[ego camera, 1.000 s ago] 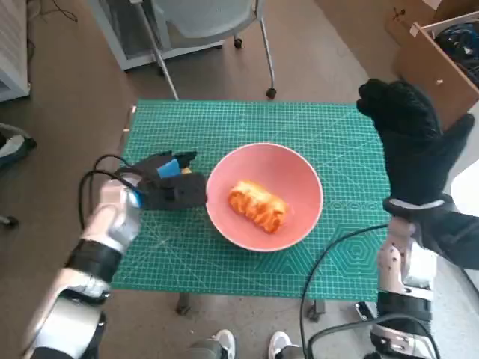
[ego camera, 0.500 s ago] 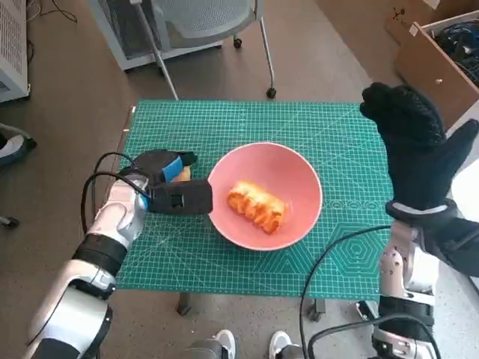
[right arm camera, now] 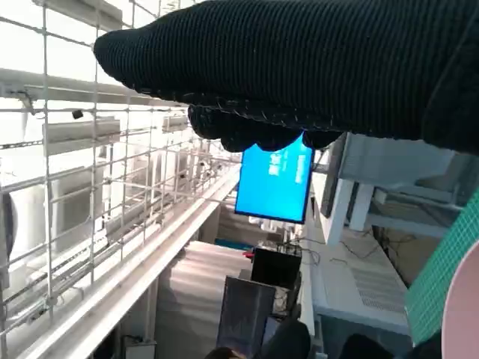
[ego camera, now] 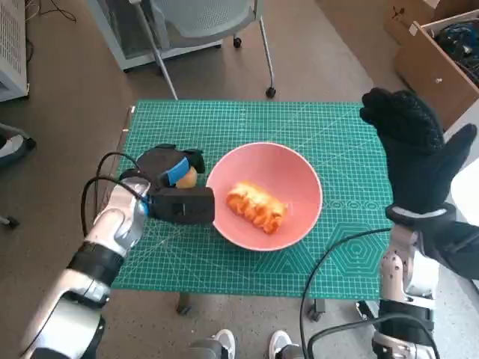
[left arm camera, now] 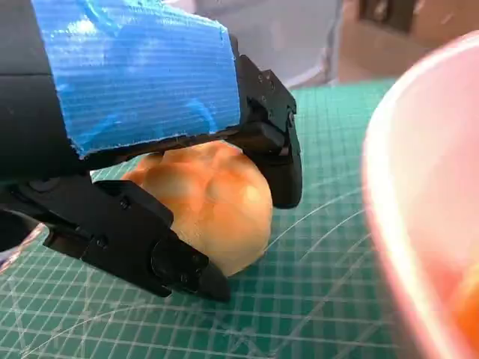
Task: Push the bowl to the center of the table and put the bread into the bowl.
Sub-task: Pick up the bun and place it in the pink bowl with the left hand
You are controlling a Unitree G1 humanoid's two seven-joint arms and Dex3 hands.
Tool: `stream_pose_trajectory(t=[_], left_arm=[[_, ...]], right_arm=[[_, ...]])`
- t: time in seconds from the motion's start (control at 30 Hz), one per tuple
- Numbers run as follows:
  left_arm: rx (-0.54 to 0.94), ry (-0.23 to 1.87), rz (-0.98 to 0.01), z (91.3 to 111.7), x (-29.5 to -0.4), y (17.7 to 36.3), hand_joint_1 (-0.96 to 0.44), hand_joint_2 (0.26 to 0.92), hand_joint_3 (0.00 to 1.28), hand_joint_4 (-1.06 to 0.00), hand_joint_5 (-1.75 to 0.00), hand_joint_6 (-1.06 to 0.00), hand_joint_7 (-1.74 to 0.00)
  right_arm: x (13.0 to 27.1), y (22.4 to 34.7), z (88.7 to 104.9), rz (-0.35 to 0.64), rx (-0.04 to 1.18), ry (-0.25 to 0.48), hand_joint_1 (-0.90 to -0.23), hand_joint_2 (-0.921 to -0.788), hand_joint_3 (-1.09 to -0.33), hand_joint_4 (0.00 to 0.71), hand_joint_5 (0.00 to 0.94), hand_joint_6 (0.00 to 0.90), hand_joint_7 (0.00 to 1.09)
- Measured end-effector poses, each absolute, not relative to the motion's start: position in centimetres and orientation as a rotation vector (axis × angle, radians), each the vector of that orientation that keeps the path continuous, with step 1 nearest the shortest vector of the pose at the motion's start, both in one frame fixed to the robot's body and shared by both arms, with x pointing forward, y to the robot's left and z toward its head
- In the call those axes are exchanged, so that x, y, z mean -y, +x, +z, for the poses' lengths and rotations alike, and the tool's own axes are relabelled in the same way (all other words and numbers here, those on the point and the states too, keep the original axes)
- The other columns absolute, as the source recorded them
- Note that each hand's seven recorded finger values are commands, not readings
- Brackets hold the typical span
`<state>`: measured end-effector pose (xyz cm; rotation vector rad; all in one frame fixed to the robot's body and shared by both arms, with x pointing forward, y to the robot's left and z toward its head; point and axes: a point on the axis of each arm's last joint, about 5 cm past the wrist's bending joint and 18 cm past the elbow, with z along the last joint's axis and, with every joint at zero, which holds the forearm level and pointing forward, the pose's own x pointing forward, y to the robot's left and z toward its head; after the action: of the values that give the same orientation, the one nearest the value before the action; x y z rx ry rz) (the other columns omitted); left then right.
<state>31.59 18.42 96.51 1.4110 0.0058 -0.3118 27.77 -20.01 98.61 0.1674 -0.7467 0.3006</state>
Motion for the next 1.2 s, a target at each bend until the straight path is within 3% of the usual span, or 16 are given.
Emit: stream_pose_trajectory(t=[0.27,0.67,0.87,1.2], left_arm=[[0.112,1.283,-0.267,99.2,-18.1,30.3,0.0,0.92,0.1,-0.65,-1.18,-0.59,-1.23],[0.465,1.144,-0.186,103.3,-16.5,26.7,0.0,0.91,0.05,-0.7,-1.19,-0.7,-1.06],[0.601,1.056,-0.204,103.8,-15.3,25.4,0.0,0.902,0.04,-0.74,-1.11,-0.72,-1.06],[0.722,0.907,-0.341,102.4,-13.6,24.8,0.0,0.918,0.02,-0.72,-1.11,-0.7,-1.11]], right_arm=[[19.9,27.8,98.6,0.303,0.744,0.172,-0.47,-0.921,-0.613,0.322,0.0,0.085,0.6],[19.8,27.8,98.5,0.307,0.733,0.184,-0.452,-0.921,-0.615,0.318,0.0,0.088,0.6],[19.8,27.8,98.5,0.306,0.734,0.19,-0.451,-0.921,-0.616,0.318,0.0,0.088,0.6],[19.7,27.8,98.4,0.304,0.735,0.195,-0.456,-0.921,-0.615,0.318,0.0,0.089,0.6]])
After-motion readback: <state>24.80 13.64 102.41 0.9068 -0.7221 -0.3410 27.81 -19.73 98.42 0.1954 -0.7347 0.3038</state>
